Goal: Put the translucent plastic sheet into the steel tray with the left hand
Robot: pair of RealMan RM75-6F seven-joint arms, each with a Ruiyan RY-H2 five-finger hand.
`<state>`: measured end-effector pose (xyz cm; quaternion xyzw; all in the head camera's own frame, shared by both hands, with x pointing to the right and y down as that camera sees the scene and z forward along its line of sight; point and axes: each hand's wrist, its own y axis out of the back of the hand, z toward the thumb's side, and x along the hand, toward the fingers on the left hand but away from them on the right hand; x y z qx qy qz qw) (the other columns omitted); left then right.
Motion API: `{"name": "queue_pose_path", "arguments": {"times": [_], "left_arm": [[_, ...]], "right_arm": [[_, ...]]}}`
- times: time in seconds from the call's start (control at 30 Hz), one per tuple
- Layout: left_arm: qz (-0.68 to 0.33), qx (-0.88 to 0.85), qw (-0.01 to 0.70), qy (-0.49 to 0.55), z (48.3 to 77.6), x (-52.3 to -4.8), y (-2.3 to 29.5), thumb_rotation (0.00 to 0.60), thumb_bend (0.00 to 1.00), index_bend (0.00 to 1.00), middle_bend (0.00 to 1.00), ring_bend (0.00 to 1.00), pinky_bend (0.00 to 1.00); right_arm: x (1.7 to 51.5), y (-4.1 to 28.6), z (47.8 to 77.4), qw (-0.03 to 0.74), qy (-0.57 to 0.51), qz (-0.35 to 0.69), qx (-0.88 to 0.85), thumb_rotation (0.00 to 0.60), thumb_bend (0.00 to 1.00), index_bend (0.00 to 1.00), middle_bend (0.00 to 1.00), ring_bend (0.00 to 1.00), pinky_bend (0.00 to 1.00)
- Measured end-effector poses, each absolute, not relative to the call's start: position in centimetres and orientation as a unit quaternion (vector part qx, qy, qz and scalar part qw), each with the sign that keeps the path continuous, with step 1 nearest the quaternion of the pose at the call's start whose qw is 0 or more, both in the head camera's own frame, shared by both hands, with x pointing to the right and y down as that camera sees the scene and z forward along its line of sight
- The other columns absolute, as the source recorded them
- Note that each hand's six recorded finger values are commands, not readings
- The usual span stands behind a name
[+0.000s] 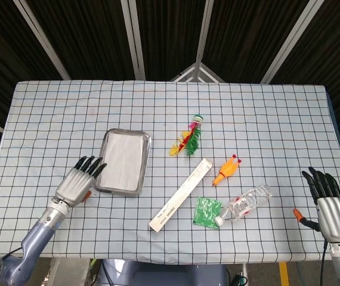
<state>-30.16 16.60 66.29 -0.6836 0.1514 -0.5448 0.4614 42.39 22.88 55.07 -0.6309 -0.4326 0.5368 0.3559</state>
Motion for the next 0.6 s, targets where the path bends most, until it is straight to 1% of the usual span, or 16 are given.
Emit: {"name": "queue_pose_path", "arguments": {"times": [0.03,0.1,0.17,0.2,0.27,0.37,0.47,0.6], "left_arm": [[-0.547,-0.683,0.458,0.156,66.1,-30.4,16.5,0.6,0.25,0.0,0.0,0.0,0.08],[-0.549,-0.679,0.455,0.175,65.4,-30.9,16.3,0.6,0.13,0.0,0.0,0.0,0.08],[-0.55,-0.673,0.454,0.196,64.5,-31.5,16.1,0.6,0.04,0.0,0.0,0.0,0.08],[-0.551,-0.668,0.453,0.212,63.9,-32.1,16.1,0.6,0.02,0.0,0.0,0.0,0.08],[-0.556,-0.659,0.448,0.237,62.8,-33.3,16.2,0.6,0.0,0.0,0.0,0.0,0.08],[-0.57,-0.639,0.436,0.276,60.7,-36.3,17.4,0.6,0.0,0.0,0.0,0.0,0.03],[-0.583,-0.623,0.426,0.302,58.8,-39.2,19.3,0.6,0.0,0.0,0.0,0.0,0.0],[-0.599,-0.61,0.401,0.328,57.2,-42.6,22.4,0.6,0.0,0.0,0.0,0.0,0.0]], "right_arm": [[42.5,22.9,55.1,0.356,-0.432,0.538,-0.63,0.6,0.29,0.0,0.0,0.0,0.04],[42.5,22.9,55.1,0.357,-0.432,0.539,-0.629,0.6,0.29,0.0,0.0,0.0,0.04],[42.6,22.9,55.1,0.357,-0.43,0.54,-0.629,0.6,0.29,0.0,0.0,0.0,0.04],[42.7,22.9,55.1,0.358,-0.43,0.541,-0.628,0.6,0.29,0.0,0.0,0.0,0.04],[42.8,23.0,55.0,0.36,-0.428,0.542,-0.627,0.6,0.29,0.0,0.0,0.0,0.04],[42.8,23.0,54.9,0.364,-0.426,0.543,-0.626,0.6,0.29,0.0,0.0,0.0,0.04],[42.8,23.0,54.9,0.369,-0.421,0.546,-0.624,0.6,0.29,0.0,0.0,0.0,0.04],[42.7,23.2,55.1,0.375,-0.409,0.555,-0.62,0.6,0.29,0.0,0.0,0.0,0.04]]}}
